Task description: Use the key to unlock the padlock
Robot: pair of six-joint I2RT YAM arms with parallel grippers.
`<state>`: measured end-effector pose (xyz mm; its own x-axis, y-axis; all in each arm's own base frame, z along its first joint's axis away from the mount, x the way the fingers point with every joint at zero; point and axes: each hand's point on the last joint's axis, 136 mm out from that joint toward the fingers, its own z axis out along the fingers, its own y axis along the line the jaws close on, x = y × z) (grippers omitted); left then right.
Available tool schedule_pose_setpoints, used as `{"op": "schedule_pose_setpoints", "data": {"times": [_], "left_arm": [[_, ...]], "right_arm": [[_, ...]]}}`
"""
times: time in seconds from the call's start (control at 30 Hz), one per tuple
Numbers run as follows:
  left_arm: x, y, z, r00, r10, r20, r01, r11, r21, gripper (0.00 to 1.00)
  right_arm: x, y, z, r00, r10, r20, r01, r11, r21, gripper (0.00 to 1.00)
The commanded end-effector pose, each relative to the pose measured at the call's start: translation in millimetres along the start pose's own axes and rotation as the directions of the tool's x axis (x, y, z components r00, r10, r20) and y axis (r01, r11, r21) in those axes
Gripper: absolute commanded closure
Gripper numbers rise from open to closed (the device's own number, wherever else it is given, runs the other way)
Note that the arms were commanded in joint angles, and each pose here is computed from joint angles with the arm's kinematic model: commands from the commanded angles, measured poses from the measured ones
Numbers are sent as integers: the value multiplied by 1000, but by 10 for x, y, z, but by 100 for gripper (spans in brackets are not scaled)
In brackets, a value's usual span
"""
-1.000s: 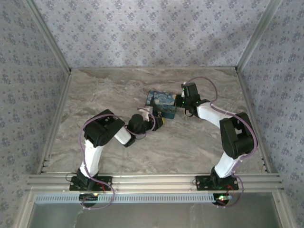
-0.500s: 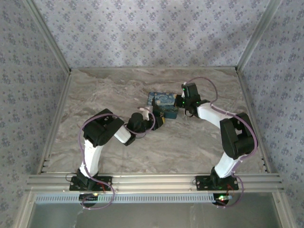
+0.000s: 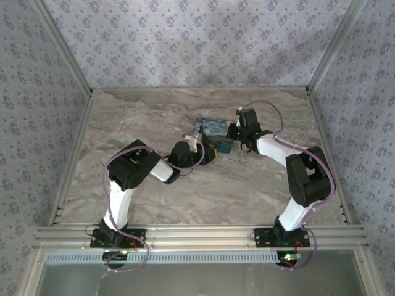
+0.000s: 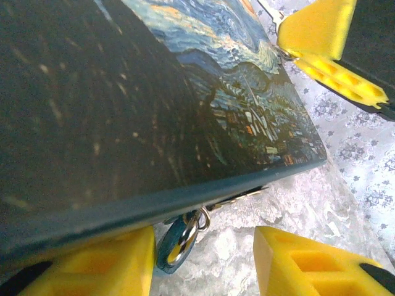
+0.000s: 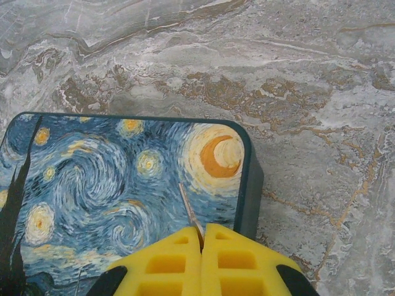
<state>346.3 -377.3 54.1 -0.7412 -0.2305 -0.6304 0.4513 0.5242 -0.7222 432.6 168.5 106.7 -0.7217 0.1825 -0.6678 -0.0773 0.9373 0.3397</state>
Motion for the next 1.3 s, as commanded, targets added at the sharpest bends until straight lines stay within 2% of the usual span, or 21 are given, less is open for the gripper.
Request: {"op": "schedule_pose_setpoints", "data": {"times": [0.0, 0.17, 0.3, 0.53, 0.77, 0.9, 1.1, 1.27], "left_arm": [[642, 385, -7, 977, -53, -206, 25, 990, -138, 54], [731, 373, 13, 972, -71, -222, 43, 991, -127, 56], [686, 336, 2, 981, -57, -184, 38, 993, -107, 50], [632, 351, 79, 987, -70, -144, 53, 992, -114, 46], [690, 514, 30, 990, -85, -116, 55, 970, -237, 47], [707, 609, -76, 993, -76, -94, 42, 946, -322, 54], [683, 108, 10, 994, 12, -107, -17, 999, -39, 50], [671, -65, 23, 993, 44, -108, -37, 997, 62, 47]], "right_arm": [[52, -48, -29, 1000, 22, -9, -22, 1000, 12, 100], [72, -48, -20, 1000, 25, -13, -25, 1000, 9, 100], [69, -51, -25, 1000, 24, -11, -24, 1000, 9, 100], [77, -58, -31, 1000, 27, -9, -27, 1000, 8, 100], [67, -56, -40, 1000, 28, -6, -28, 1000, 8, 100], [64, -48, -41, 1000, 31, -4, -31, 999, 6, 100], [59, -43, -46, 999, 32, 0, -32, 999, 5, 100], [57, -44, -63, 1000, 31, 1, -31, 999, 8, 100]]}}
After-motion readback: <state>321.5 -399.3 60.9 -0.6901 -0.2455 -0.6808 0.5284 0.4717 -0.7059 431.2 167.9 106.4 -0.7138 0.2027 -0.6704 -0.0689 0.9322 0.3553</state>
